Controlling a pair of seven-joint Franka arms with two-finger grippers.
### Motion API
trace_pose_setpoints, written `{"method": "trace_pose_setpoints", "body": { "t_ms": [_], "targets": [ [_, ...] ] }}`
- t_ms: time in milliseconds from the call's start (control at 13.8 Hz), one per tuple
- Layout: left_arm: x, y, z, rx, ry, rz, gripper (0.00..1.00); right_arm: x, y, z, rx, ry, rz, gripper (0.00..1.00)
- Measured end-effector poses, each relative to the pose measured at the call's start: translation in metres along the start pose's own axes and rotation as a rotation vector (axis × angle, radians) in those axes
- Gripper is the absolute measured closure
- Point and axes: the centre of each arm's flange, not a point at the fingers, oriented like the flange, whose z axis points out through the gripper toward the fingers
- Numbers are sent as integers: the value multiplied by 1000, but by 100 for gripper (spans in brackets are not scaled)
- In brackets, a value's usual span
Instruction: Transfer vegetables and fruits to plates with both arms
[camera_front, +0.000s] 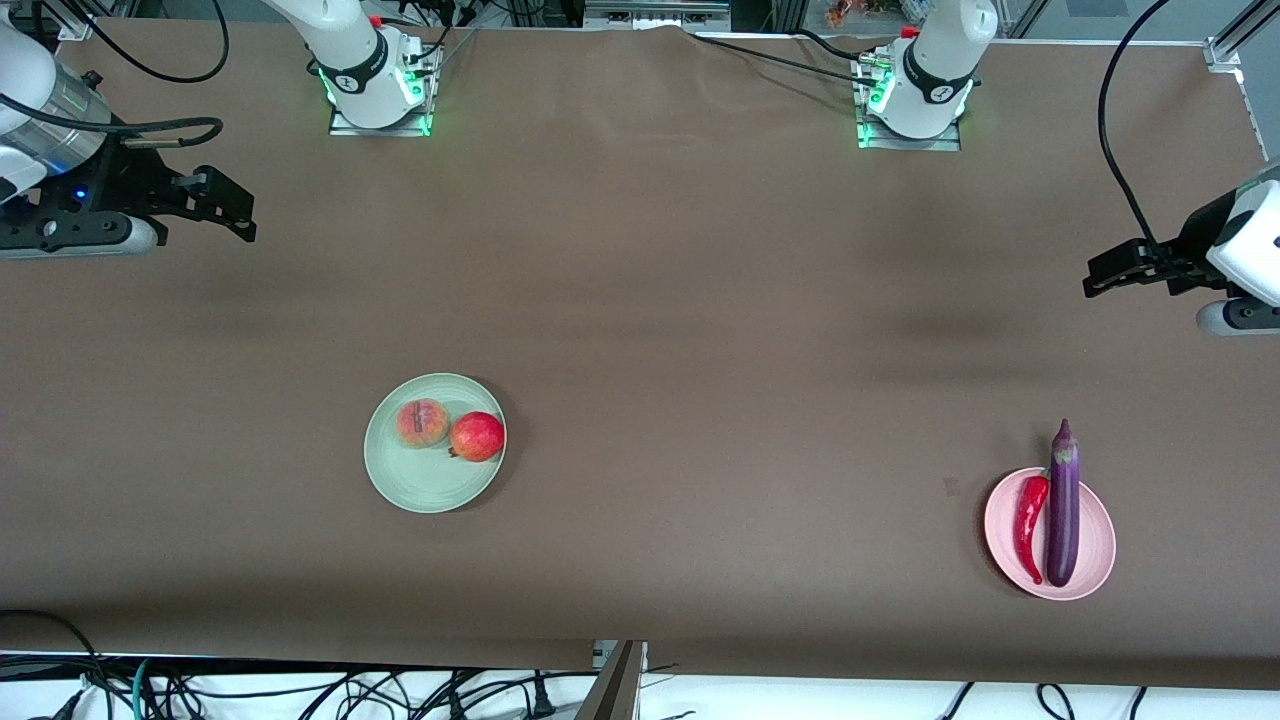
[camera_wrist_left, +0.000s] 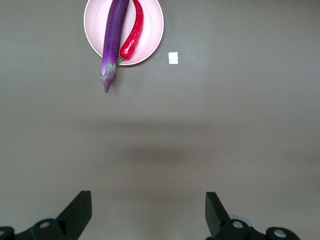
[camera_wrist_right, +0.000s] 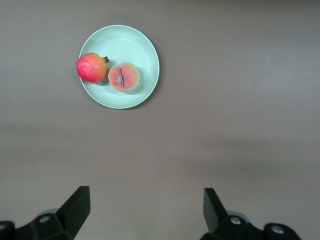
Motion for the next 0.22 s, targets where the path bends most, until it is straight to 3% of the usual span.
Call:
{"method": "trace_pose_setpoints", "body": {
  "t_ms": [218],
  "targets": [
    [0,0,-2,0,6,-1,0,-1,0,1,-2,-9,-2,0]
  ]
}}
